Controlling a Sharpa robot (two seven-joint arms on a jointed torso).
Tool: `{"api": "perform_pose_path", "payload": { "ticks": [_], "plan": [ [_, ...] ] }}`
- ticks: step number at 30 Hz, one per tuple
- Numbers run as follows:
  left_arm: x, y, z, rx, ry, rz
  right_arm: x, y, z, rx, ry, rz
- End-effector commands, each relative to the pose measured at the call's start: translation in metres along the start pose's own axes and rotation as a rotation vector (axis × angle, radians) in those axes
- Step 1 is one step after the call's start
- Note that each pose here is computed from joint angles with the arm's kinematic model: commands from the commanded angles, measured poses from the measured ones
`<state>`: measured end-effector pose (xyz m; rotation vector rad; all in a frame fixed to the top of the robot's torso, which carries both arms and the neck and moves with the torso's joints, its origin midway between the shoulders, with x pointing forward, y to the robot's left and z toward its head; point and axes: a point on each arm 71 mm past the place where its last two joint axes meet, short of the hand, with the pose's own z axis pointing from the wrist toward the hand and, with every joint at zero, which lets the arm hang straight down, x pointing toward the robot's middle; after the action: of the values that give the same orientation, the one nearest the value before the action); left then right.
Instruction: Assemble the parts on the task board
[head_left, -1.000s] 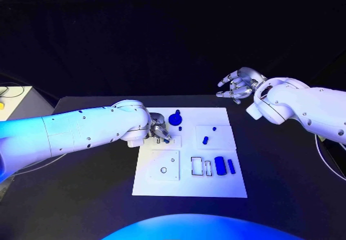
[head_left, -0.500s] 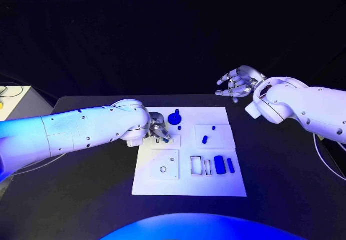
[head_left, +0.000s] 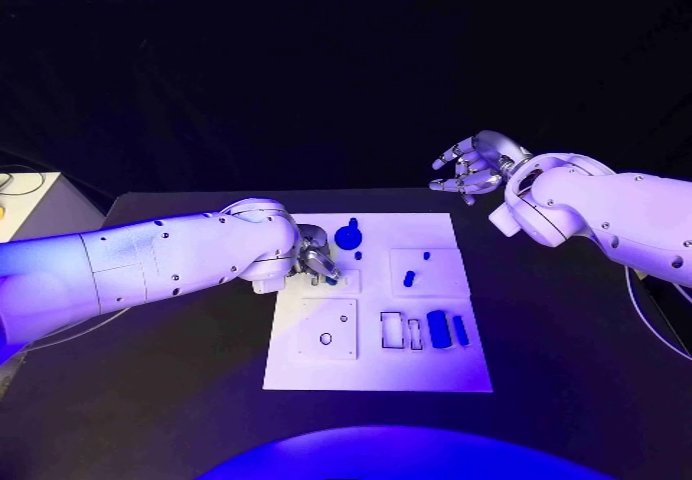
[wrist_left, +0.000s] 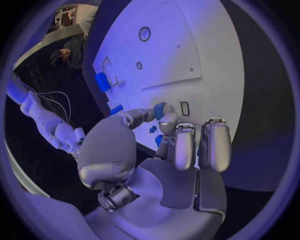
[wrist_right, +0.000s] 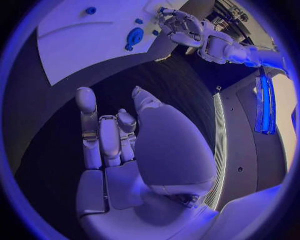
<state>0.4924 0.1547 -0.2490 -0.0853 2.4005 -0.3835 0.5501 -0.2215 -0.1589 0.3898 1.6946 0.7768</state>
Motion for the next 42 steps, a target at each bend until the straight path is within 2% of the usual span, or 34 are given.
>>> {"api": "perform_pose_path", "payload": {
  "ticks": [1,18,42],
  "plan": [
    [0.0011,0.0003,0.0008,-0.003,0.001,0.019,-0.0005,0.0005,-0.0002,-0.009,-0.007,0.002],
    [-0.0004,-0.0009,0.0008,0.000,-0.024,0.008,-0.0002,0.0001,-0.0006,-0.006,-0.002,0.002],
    [0.0041,-0.0019,0.0005,-0.002,0.031,0.040,0.0001,-0.0008,-0.0009,0.001,0.009,0.001]
  ]
}}
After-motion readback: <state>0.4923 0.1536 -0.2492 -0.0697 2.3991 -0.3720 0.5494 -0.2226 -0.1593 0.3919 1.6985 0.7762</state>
